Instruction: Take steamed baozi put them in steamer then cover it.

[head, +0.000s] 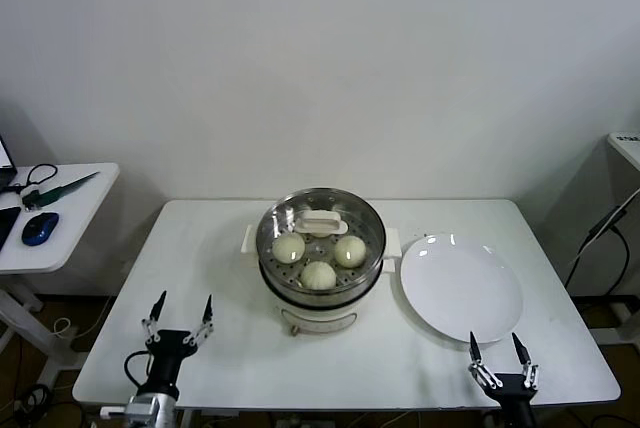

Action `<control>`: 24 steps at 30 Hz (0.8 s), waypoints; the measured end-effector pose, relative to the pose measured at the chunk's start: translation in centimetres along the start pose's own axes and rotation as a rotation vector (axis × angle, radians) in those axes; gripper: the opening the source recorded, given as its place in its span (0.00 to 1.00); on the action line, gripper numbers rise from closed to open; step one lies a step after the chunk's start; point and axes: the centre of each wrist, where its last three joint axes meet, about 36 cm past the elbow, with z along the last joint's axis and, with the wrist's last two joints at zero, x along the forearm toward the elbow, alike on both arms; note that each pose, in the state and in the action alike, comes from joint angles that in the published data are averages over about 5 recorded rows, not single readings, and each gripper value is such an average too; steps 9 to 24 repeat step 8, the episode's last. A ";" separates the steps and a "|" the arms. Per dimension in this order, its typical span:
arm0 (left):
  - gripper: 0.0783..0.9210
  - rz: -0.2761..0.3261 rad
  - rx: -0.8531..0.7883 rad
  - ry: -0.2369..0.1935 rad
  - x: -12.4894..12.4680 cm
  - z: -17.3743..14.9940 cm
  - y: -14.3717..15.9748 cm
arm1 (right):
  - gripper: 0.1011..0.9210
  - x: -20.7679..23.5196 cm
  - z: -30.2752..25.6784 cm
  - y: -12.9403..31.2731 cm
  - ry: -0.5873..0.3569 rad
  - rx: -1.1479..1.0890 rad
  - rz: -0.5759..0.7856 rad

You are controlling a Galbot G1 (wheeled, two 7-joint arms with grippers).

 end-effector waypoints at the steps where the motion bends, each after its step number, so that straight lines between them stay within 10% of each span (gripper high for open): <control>1: 0.88 -0.001 0.006 0.001 0.1 0.2 0.0 | 0.88 0.0 0.0 0.0 0.000 0.000 0.000; 24: 0.88 -0.008 0.029 0.003 0.8 1.2 0.2 | 0.88 0.0 -0.1 0.0 0.000 0.000 0.002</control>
